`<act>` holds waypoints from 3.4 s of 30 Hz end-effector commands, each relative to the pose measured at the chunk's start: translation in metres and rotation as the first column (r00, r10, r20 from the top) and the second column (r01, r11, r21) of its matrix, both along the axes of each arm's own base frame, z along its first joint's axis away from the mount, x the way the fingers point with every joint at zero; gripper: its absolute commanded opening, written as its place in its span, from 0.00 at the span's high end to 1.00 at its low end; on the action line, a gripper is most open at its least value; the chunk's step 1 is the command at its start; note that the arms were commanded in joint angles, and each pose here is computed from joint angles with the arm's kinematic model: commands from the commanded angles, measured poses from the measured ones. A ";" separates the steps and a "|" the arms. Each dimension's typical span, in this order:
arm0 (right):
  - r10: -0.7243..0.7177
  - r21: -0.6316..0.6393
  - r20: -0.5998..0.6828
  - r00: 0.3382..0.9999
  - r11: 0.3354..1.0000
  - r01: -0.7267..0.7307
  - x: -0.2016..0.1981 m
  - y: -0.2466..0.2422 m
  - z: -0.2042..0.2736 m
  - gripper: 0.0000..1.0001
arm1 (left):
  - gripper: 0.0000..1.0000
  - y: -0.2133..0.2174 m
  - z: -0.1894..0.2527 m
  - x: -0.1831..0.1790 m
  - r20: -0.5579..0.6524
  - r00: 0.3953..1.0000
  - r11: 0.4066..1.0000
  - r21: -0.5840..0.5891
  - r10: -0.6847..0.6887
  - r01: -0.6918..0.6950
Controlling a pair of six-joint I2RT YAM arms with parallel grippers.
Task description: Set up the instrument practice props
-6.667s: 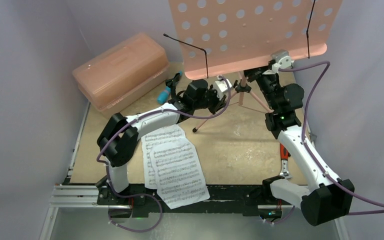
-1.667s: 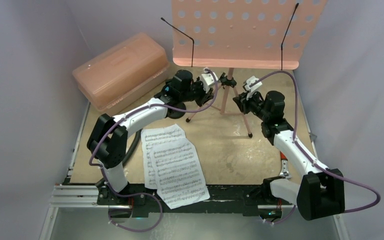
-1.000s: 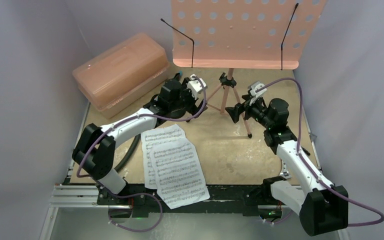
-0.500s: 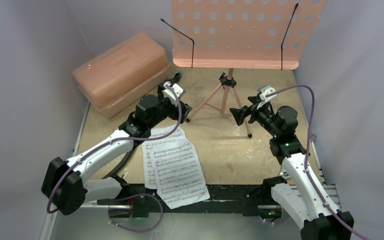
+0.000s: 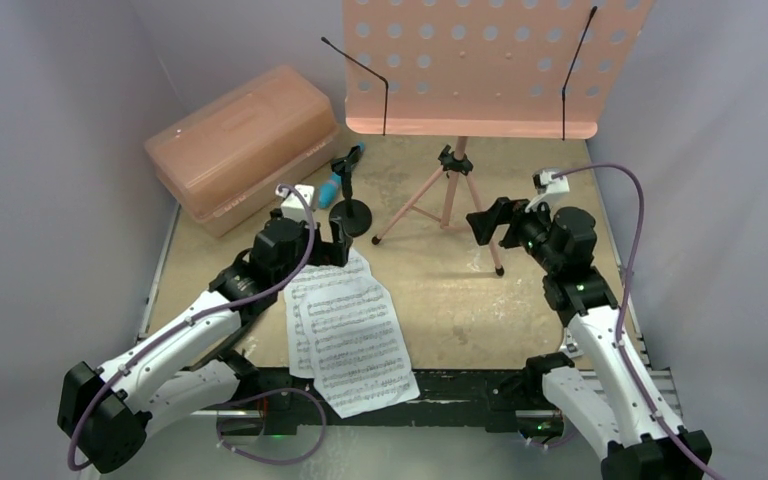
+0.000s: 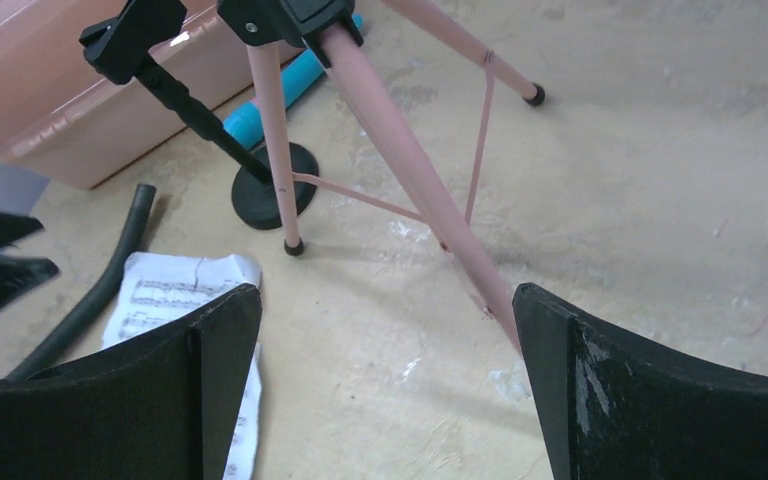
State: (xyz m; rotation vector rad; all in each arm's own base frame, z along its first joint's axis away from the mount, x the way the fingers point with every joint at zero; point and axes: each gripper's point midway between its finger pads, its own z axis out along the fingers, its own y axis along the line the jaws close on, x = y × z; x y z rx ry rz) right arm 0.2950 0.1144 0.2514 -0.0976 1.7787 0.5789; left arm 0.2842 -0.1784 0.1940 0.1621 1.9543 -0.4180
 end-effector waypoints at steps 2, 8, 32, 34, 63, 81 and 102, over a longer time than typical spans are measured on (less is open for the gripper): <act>0.023 0.083 -0.173 0.985 0.996 -0.009 -0.010 0.010 0.001 0.02 | 0.01 0.012 -0.050 -0.030 -0.268 0.957 0.990 -0.061 0.109 -0.130; 0.050 0.141 -0.289 0.956 0.990 -0.009 -0.020 0.017 -0.013 0.02 | 0.00 0.023 -0.076 -0.061 -0.454 0.874 0.974 -0.053 0.175 -0.222; 0.285 0.297 -0.332 0.899 0.936 -0.187 -0.040 0.054 -0.023 0.02 | 0.05 -0.008 -0.142 -0.124 -0.718 0.696 0.918 -0.277 -0.001 -0.284; 0.283 0.304 -0.318 0.905 0.935 -0.185 -0.040 0.053 -0.019 0.02 | 0.06 -0.015 -0.138 -0.119 -0.694 0.718 0.908 -0.324 -0.038 -0.265; 0.362 0.341 -0.283 0.888 0.904 -0.259 -0.049 0.064 -0.014 0.02 | 0.40 -0.064 -0.128 -0.101 -0.433 0.838 0.762 -0.647 -0.332 -0.033; 0.362 0.357 -0.318 0.876 0.902 -0.243 -0.052 0.065 -0.030 0.02 | 1.00 -0.076 -0.126 -0.081 -0.420 0.847 0.795 -0.606 -0.326 0.006; 0.351 0.377 -0.557 0.753 0.914 -0.147 -0.057 0.069 -0.113 0.02 | 0.72 -0.019 -0.128 -0.076 -0.445 0.895 0.813 -0.530 -0.026 -0.240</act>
